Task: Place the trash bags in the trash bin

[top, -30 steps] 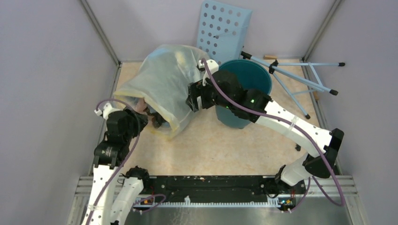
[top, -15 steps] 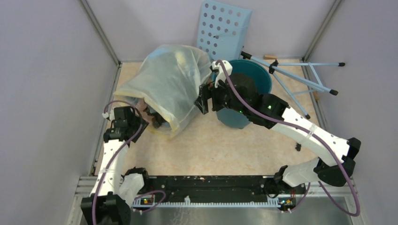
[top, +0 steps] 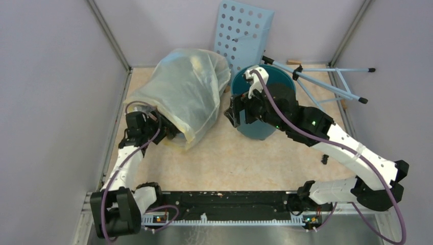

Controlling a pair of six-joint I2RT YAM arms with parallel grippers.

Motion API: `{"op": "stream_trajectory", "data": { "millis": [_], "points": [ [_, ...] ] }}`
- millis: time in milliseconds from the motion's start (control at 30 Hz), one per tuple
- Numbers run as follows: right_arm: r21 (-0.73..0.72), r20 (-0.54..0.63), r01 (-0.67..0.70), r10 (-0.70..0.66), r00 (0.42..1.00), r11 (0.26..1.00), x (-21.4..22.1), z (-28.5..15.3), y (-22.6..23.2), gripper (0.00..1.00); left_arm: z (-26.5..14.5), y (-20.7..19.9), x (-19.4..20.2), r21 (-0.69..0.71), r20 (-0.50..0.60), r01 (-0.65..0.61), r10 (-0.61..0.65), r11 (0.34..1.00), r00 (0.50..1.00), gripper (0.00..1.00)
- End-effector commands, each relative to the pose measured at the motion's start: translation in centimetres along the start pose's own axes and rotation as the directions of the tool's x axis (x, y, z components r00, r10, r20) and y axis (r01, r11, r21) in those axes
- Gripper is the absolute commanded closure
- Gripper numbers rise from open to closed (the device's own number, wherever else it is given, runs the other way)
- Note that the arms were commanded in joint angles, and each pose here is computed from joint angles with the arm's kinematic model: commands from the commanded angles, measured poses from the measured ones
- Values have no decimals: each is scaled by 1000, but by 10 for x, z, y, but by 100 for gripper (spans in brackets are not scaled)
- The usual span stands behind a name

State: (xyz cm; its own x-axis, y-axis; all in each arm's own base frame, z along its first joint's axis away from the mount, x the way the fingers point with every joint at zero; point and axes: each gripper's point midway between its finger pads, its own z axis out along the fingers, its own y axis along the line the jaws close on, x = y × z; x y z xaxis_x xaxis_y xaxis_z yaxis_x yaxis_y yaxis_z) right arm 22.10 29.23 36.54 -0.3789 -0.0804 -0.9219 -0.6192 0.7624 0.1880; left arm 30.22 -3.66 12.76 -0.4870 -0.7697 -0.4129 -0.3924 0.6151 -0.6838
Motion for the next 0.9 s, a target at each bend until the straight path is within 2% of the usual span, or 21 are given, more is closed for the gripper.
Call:
{"op": "stream_trajectory", "data": {
  "millis": [0, 67, 200, 267, 367, 433, 533, 567, 733, 800, 867],
  "points": [
    [34, 39, 42, -43, 998, 999, -9, -15, -11, 17, 13, -25, 22, 189, -124, 49, -25, 981, 992, 19],
    [34, 41, 52, -53, 998, 998, -10, -17, -11, 16, 20, -19, 27, 157, -163, 59, -33, 986, 986, 21],
    [24, 33, 56, -56, 998, 998, -10, -20, -10, 16, 35, -17, 33, 141, -196, 38, -10, 989, 980, 16],
    [19, 29, 52, -53, 998, 998, -8, -22, -10, 16, 41, -17, 33, 147, -210, 22, 10, 989, 978, 22],
    [14, 28, 33, -34, 999, 999, -5, -24, -10, 16, 47, -11, 30, 97, -221, -4, 25, 995, 975, 38],
    [12, 28, 14, -14, 999, 1000, -3, -25, -9, 16, 45, -7, 25, 65, -204, -33, 46, 997, 978, 56],
    [6, 27, -13, 12, 1000, 1000, -1, -26, -8, 16, 40, -5, 16, 34, -161, -96, 101, 995, 982, 92],
    [6, 22, -18, 18, 1000, 1000, 1, -26, -8, 16, 36, -4, 12, 19, -152, -117, 119, 993, 981, 100],
    [9, -8, -56, 56, 998, 998, 10, -25, -7, 17, 7, 2, 3, -59, -99, -170, 163, 984, 982, 100],
    [12, -15, -68, 69, 998, 998, 12, -24, -7, 17, -9, 7, 8, -91, -93, -149, 141, 985, 986, 100],
    [9, -20, -80, 80, 997, 997, 13, -24, -6, 17, -27, 24, 10, -198, -63, -95, 85, 975, 994, 100]
  ]
}}
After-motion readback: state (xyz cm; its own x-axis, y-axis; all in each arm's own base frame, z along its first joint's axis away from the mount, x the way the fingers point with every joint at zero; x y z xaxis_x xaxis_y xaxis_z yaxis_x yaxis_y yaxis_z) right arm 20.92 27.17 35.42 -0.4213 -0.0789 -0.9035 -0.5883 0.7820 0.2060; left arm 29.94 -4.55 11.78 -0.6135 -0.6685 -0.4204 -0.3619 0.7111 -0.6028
